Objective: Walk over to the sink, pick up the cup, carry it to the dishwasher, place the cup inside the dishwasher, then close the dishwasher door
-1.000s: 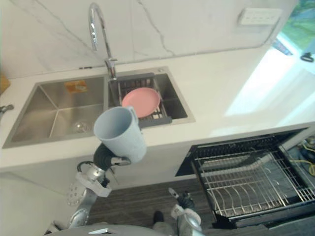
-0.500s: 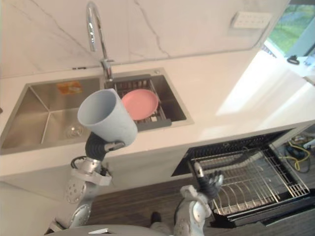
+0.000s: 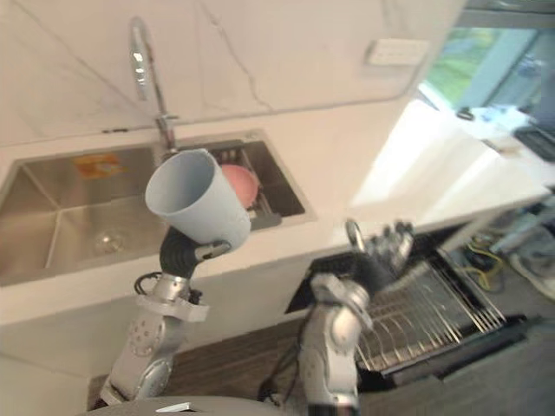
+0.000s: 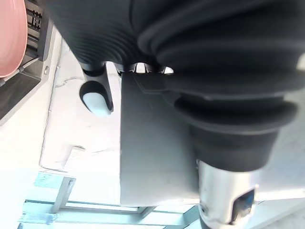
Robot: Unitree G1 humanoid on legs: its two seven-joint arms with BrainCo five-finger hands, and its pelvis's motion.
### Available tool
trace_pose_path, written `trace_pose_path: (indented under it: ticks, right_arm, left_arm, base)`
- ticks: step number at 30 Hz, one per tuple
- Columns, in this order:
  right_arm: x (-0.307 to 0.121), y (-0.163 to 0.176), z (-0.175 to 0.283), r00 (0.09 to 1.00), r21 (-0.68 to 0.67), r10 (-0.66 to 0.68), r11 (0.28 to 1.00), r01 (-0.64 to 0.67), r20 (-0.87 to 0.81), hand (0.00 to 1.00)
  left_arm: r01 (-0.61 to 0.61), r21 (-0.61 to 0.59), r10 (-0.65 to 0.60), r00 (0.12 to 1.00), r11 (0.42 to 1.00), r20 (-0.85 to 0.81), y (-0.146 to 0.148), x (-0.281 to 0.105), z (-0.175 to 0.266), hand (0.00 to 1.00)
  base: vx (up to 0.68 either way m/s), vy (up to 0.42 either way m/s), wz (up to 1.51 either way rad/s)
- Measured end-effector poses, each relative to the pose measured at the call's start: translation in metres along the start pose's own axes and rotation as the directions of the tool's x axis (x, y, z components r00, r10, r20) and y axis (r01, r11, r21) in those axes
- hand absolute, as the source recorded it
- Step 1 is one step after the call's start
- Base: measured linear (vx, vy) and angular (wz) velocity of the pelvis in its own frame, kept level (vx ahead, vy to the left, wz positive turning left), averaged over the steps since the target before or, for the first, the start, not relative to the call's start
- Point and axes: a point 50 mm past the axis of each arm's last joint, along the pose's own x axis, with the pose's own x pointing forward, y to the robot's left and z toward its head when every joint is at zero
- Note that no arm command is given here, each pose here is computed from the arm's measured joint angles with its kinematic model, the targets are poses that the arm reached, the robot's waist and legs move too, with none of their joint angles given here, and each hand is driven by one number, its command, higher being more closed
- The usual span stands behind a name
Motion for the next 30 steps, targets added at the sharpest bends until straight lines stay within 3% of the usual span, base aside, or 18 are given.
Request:
trace_pose_path:
  ticks: [3, 6, 9, 11, 16, 23, 27, 30]
  right_arm:
    - [-0.005, 0.031, -0.008, 0.982, 0.034, 0.183, 0.983, -0.181, -0.052, 0.00]
    - [-0.012, 0.041, -0.018, 0.961, 0.032, 0.254, 0.967, -0.252, -0.111, 0.00]
    - [-0.017, 0.056, -0.023, 0.916, -0.018, 0.377, 0.924, -0.383, -0.142, 0.00]
    - [-0.019, 0.069, -0.025, 0.850, -0.038, 0.500, 0.858, -0.512, -0.164, 0.00]
    - [-0.019, 0.066, -0.027, 0.796, -0.080, 0.571, 0.800, -0.594, -0.199, 0.00]
    - [-0.028, 0.083, -0.031, 0.733, -0.123, 0.657, 0.724, -0.679, -0.176, 0.00]
    - [-0.046, 0.098, -0.035, 0.681, -0.081, 0.708, 0.680, -0.729, -0.185, 0.00]
    - [-0.049, 0.104, -0.035, 0.684, -0.053, 0.708, 0.687, -0.724, -0.175, 0.00]
  left_arm:
    - [-0.039, 0.039, 0.039, 0.999, 0.998, -0.015, 0.010, 0.003, 0.001, 1.00]
    - [-0.018, 0.060, 0.019, 0.999, 0.998, -0.027, 0.010, 0.009, 0.000, 1.00]
    - [-0.021, 0.062, 0.023, 0.999, 0.998, -0.026, 0.010, 0.010, 0.000, 1.00]
    - [-0.043, 0.062, 0.045, 0.999, 0.997, -0.030, 0.010, 0.010, -0.001, 1.00]
    - [-0.081, 0.116, 0.092, 0.992, 0.990, -0.090, 0.013, 0.006, -0.018, 1.00]
    - [-0.221, 0.252, 0.237, 0.971, 0.942, -0.035, 0.023, 0.012, -0.019, 1.00]
    - [-0.225, 0.351, 0.240, 0.971, 0.909, 0.000, 0.021, 0.025, -0.019, 1.00]
    - [-0.228, 0.412, 0.242, 0.970, 0.882, 0.018, 0.021, 0.025, -0.021, 1.00]
  base:
    - [0.02, -0.147, -1.17]
    - [-0.04, -0.087, -0.48]
    - [0.04, -0.150, -0.19]
    - [0.04, -0.177, -0.09]
    - [0.02, -0.091, 0.09]
    - [-0.02, 0.024, -0.23]
    - [-0.07, 0.011, -0.01]
    - [0.00, 0.016, 0.05]
